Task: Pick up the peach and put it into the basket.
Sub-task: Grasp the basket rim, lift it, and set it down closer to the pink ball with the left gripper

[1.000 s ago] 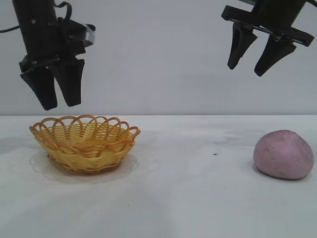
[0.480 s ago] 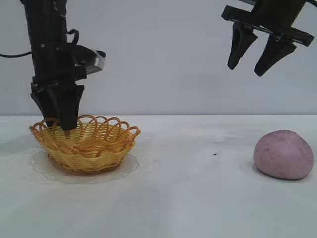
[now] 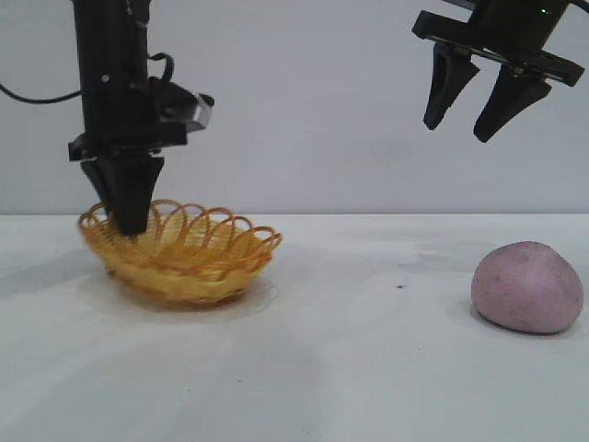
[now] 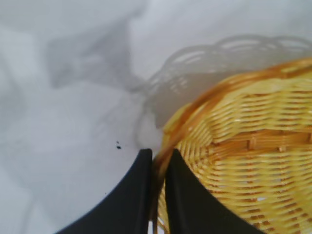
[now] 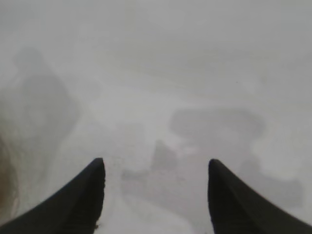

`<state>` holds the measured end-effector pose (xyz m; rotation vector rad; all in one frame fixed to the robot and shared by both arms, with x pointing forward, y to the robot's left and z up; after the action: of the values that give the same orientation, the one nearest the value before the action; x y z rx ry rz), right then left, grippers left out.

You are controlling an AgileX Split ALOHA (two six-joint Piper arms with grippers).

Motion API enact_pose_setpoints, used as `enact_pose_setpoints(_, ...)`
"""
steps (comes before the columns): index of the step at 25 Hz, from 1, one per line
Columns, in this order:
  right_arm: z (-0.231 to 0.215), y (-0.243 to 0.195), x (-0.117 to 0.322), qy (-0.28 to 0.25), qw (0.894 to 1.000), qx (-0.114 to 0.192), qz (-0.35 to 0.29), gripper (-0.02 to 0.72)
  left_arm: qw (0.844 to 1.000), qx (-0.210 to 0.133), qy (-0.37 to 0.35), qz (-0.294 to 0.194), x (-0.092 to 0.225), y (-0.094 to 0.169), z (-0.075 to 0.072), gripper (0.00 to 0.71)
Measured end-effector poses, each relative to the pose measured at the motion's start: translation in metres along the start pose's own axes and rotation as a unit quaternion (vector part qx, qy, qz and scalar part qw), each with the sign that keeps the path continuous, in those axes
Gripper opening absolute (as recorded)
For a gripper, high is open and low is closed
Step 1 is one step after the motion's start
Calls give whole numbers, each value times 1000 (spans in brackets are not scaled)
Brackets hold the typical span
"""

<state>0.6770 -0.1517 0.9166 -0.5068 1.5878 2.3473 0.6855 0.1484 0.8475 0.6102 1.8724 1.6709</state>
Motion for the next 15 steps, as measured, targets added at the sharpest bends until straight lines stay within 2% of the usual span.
enact_pose_setpoints(4,0,0,0,0,1000,0,0,443,996,20,72,-40,-11,27,-12,0)
enact_pose_setpoints(9,0,0,-2,0,1000,1,-6,443,988,45,122,-78,-20,55,-25,0)
enact_pose_setpoints(12,0,0,-4,0,1000,1,-11,443,986,55,133,-87,-22,63,-33,0)
enact_pose_setpoints(15,-1,0,-6,0,1000,2,-15,443,985,73,140,-67,-10,56,-51,0)
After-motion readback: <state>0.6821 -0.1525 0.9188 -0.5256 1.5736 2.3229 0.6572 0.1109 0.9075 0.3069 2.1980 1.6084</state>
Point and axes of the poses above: a point on each arm's last joint axis where the gripper is mounted, y pointing back along that axis away from the gripper, z along the wrist's bending axis when the last joint is at zero, x = y × z, the point moved 10 cm from there along -y, pointing out along that axis toward the gripper, and after that the axes turned 12 degrees about -y, right-handed, at the moved point
